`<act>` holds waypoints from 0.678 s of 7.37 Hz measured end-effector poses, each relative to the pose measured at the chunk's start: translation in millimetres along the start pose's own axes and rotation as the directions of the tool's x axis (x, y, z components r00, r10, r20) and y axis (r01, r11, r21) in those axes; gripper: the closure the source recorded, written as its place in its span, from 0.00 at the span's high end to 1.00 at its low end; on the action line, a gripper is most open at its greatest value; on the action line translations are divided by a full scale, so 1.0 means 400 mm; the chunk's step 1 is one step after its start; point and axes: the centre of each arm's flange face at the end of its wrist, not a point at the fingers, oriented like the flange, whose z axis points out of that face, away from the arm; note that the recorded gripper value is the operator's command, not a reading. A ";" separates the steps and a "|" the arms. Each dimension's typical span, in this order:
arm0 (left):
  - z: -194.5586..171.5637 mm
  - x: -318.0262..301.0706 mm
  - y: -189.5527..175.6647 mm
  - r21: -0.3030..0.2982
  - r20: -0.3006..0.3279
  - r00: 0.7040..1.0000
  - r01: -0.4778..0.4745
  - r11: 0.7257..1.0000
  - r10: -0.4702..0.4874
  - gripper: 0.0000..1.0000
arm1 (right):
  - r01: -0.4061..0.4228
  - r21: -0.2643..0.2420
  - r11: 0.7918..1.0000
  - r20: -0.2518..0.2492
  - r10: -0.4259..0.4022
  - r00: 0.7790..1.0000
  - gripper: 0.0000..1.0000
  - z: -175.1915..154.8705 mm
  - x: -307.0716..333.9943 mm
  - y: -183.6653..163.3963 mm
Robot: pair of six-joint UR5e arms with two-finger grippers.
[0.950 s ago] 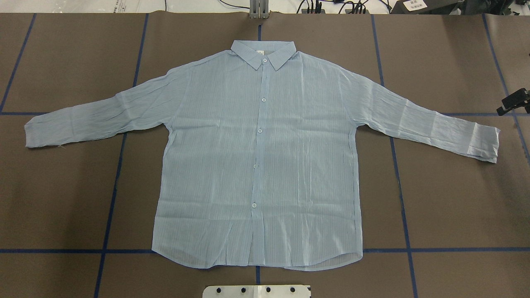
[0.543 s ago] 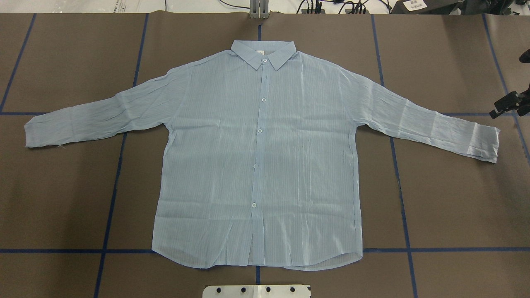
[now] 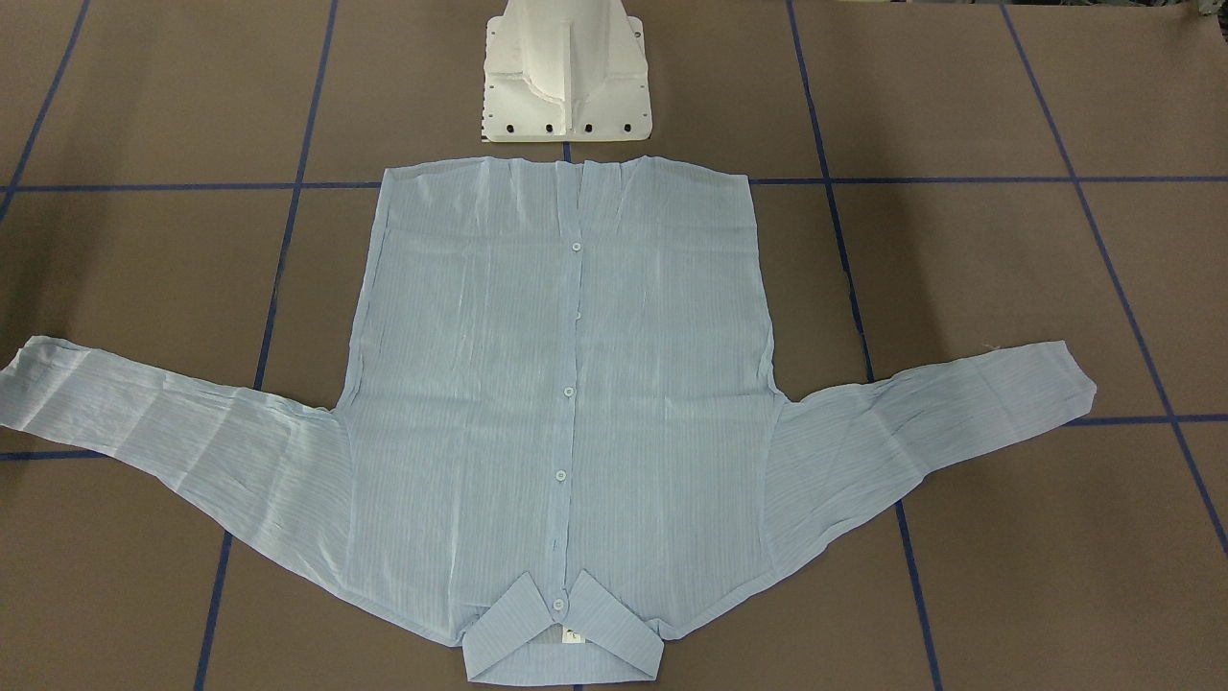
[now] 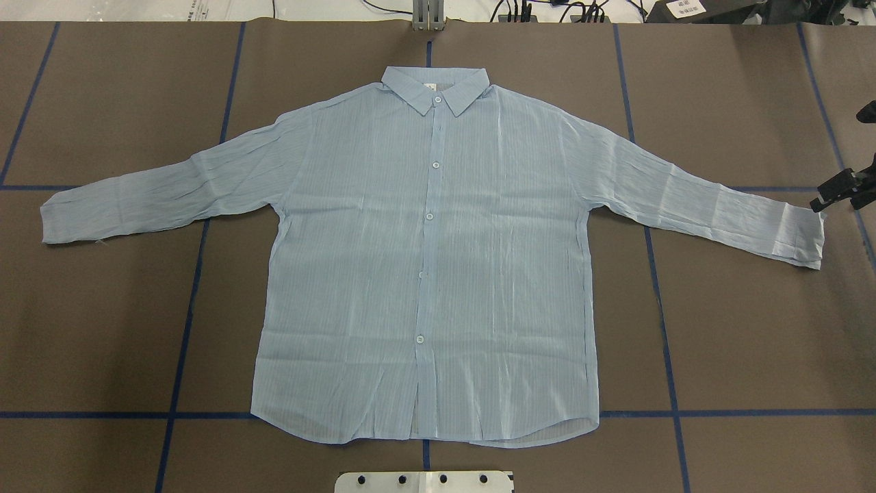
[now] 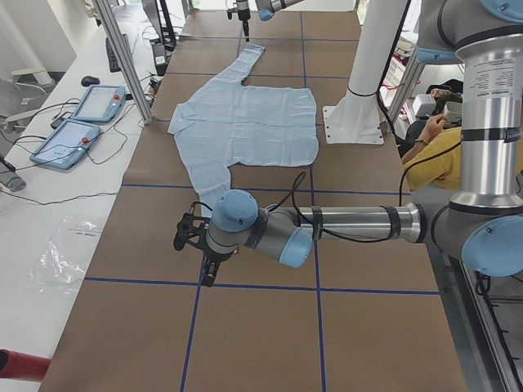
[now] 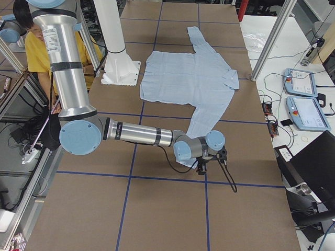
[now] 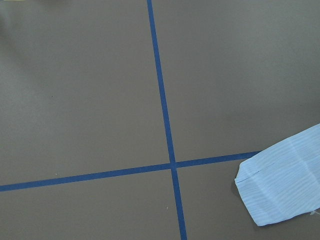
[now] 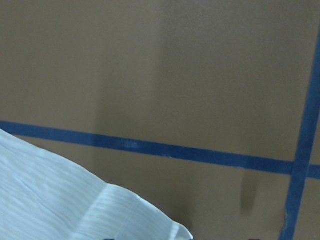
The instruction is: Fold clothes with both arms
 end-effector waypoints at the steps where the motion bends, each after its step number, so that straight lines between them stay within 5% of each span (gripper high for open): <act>1: 0.000 0.000 0.000 0.000 0.000 1.000 0.000 1.000 0.000 0.99 | 0.007 0.000 1.000 0.002 -0.007 1.000 0.62 0.015 0.006 0.002; 2: 0.000 0.000 0.000 0.000 0.000 1.000 0.000 1.000 0.000 0.99 | 0.012 0.001 1.000 0.004 -0.012 1.000 0.52 0.021 0.005 0.002; 5: -0.002 0.002 -0.001 0.002 0.000 1.000 0.002 1.000 -0.002 0.99 | 0.024 -0.003 1.000 0.004 -0.024 1.000 0.52 0.031 -0.002 0.002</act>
